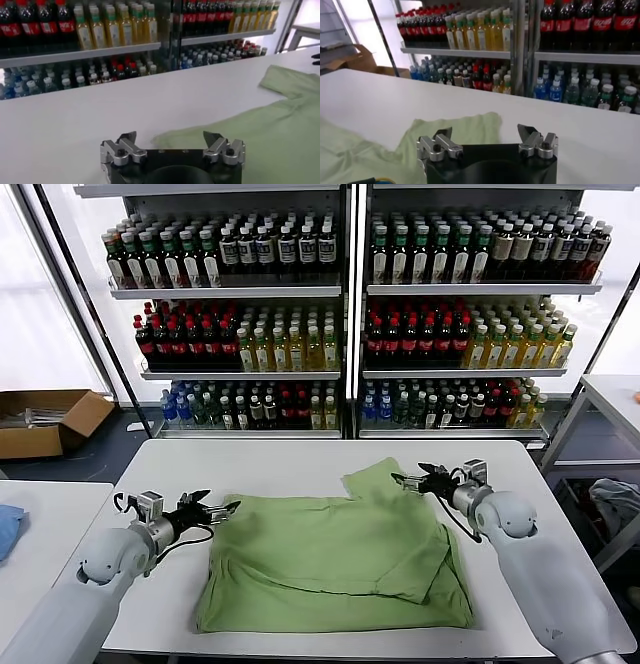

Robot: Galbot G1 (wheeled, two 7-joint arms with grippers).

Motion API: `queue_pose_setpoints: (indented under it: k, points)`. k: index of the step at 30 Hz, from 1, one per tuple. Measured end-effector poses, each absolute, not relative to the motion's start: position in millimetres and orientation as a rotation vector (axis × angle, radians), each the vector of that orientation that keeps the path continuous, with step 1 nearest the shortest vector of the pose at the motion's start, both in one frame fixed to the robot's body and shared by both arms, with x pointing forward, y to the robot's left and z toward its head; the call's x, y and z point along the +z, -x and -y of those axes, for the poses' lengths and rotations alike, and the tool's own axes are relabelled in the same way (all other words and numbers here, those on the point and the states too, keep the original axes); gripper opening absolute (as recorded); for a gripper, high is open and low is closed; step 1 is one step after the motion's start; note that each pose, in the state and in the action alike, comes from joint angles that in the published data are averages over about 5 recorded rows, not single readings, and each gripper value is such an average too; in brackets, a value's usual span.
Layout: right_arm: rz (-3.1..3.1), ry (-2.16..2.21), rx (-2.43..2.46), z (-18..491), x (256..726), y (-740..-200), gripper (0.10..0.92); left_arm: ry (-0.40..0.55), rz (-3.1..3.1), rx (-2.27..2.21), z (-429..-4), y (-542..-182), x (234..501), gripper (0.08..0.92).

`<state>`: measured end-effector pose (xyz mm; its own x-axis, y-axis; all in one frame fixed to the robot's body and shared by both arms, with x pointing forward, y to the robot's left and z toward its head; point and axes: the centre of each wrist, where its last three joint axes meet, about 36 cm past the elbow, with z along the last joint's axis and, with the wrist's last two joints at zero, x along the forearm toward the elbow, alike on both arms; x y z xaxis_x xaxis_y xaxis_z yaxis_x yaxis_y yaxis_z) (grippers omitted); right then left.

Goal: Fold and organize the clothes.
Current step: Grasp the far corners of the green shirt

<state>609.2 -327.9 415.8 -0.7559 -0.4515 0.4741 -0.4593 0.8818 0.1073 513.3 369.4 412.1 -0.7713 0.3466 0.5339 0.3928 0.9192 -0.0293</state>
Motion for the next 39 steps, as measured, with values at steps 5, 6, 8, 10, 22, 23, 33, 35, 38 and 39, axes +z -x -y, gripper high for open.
queue_pose_setpoints:
  k: [5, 6, 8, 10, 22, 23, 33, 35, 38, 39]
  points:
    - [2.515, -0.669, 0.040, 321, 412, -622, 0.811, 0.518, 2.508, -0.121, -369, -522, 403, 0.823]
    - [2.508, -0.673, 0.044, 319, 411, -623, 0.796, 0.519, 2.506, -0.122, -368, -523, 402, 0.823]
    - [2.495, -0.679, 0.054, 316, 409, -625, 0.750, 0.522, 2.500, -0.123, -367, -526, 400, 0.823]
    - [2.484, -0.684, 0.064, 313, 407, -627, 0.689, 0.522, 2.495, -0.124, -366, -528, 398, 0.822]
    - [2.464, -0.669, 0.109, 306, 401, -629, 0.342, 0.554, 2.473, -0.136, -357, -528, 388, 0.524]
    - [2.464, -0.666, 0.108, 306, 401, -629, 0.316, 0.559, 2.471, -0.140, -357, -527, 387, 0.498]
    - [2.494, -0.652, 0.077, 304, 402, -622, 0.106, 0.572, 2.492, -0.167, -356, -525, 386, 0.203]
    - [2.508, -0.647, 0.063, 304, 406, -620, 0.106, 0.571, 2.505, -0.176, -355, -523, 386, 0.152]
    - [2.533, -0.643, 0.038, 305, 414, -613, 0.106, 0.568, 2.525, -0.191, -355, -521, 390, 0.097]
    - [2.541, -0.644, 0.028, 305, 416, -610, 0.106, 0.569, 2.532, -0.194, -354, -520, 392, 0.087]
